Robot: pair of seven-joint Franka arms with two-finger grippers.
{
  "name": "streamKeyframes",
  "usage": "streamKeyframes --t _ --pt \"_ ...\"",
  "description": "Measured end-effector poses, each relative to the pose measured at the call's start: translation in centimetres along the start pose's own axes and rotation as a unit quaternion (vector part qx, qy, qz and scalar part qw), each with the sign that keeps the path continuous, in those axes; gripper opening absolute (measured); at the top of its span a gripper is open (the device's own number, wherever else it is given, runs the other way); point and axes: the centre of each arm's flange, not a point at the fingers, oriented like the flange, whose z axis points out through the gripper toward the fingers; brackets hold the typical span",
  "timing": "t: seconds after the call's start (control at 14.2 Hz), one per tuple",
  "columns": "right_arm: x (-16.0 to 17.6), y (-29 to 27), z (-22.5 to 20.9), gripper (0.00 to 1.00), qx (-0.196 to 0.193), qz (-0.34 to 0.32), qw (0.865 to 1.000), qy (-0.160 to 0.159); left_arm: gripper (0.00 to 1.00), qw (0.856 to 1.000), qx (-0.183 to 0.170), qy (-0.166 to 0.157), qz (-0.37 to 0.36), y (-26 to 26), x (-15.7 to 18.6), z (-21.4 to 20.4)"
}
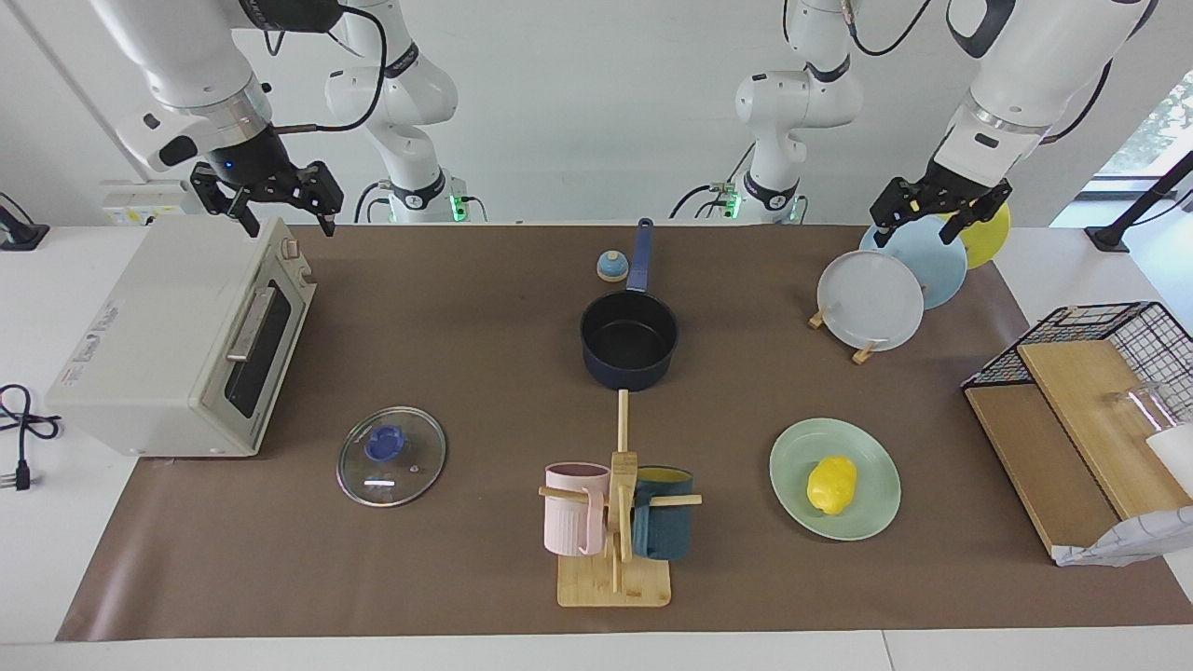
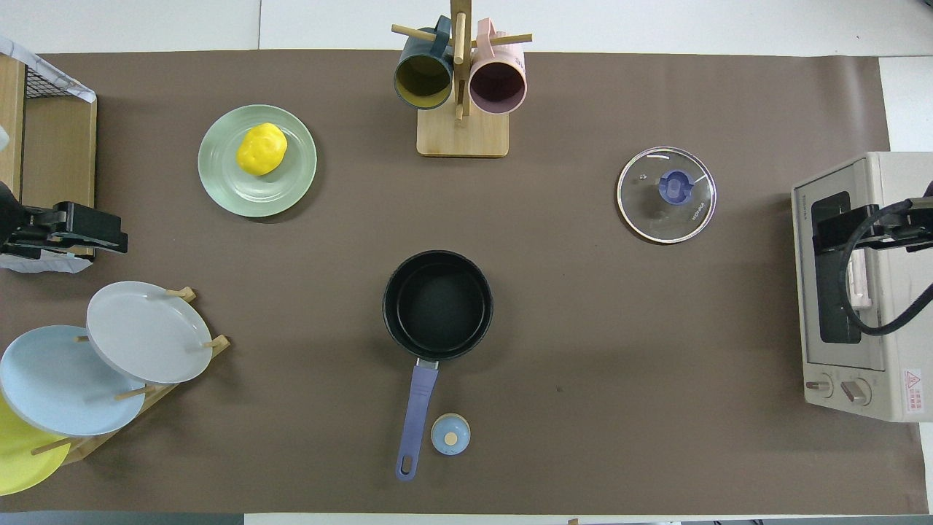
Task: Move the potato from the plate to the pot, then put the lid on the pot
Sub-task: 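Reach the left gripper toward the yellow potato on the green plate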
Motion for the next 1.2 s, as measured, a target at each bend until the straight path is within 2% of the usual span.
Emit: streamKeyframes --t 0.35,0.78,0.99,1.2 --pt "0.0 0.0 0.0 1.0 0.0 0.0 1.0 0.0 1.0 1.0 -0.004 0.001 0.0 0.0 0.0 0.0" --pt "0.0 0.0 0.0 1.0 0.0 0.0 1.0 0.0 1.0 1.0 -0.008 0.023 0.0 0.1 1.0 0.1" --pt "0.0 -0.2 0.0 1.0 0.0 -0.002 1.0 0.0 1.0 1.0 -0.01 0.029 0.003 0.6 3.7 2.9" --pt "0.0 -0.5 0.0 1.0 0.0 -0.004 1.0 0.0 1.0 0.999 -0.01 0.025 0.036 1.4 7.7 8.5"
